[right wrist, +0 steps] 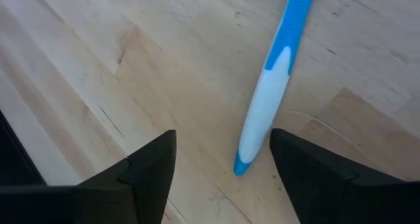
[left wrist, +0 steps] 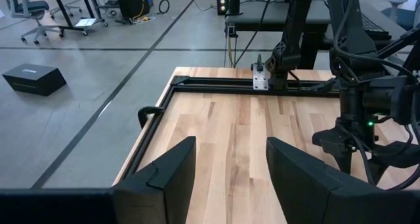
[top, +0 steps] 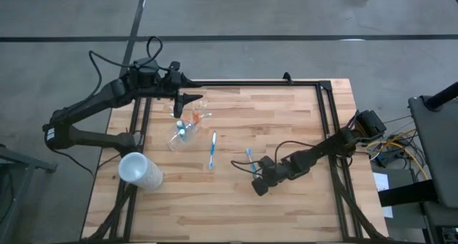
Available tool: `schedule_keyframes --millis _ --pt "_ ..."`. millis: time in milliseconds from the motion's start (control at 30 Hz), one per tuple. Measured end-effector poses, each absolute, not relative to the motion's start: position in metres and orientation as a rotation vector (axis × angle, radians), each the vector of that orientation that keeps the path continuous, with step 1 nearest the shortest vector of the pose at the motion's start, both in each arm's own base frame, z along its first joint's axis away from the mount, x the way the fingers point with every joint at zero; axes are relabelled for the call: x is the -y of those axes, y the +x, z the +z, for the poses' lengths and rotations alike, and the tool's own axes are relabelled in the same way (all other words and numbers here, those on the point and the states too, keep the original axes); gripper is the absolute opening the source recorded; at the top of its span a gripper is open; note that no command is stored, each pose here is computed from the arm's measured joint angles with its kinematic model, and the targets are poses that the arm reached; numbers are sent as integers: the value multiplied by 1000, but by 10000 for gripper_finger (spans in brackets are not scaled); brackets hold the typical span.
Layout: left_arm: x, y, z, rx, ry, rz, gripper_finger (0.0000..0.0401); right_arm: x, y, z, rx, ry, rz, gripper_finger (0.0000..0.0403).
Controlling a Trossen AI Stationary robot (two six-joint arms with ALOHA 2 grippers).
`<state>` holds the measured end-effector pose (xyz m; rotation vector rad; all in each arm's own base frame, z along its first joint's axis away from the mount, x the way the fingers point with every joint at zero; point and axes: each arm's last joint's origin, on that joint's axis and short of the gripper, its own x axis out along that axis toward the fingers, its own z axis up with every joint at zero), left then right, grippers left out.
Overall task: Pick & Place toothbrushing station
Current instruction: Put the top blue toothbrush into the transparent organizer
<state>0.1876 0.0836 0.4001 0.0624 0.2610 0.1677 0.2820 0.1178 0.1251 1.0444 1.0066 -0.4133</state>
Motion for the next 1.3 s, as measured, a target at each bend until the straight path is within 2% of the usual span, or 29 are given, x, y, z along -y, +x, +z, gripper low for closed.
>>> schedule_keyframes --millis 333,600,800,967,1300 --pt "-84 188 400 -261 62 168 191 -117 280 124 -1039 1024 -439 226" --pt "-84 188 400 -261 62 168 191 -115 276 133 -1034 968 -387 219" --pt "-84 188 400 -261 62 168 191 -108 270 169 -869 916 -362 219" --pt "-84 188 400 -261 62 168 191 -106 271 185 -747 924 -349 219" --pt "-84 188 396 -274 57 167 191 -116 290 156 -771 941 -319 219"
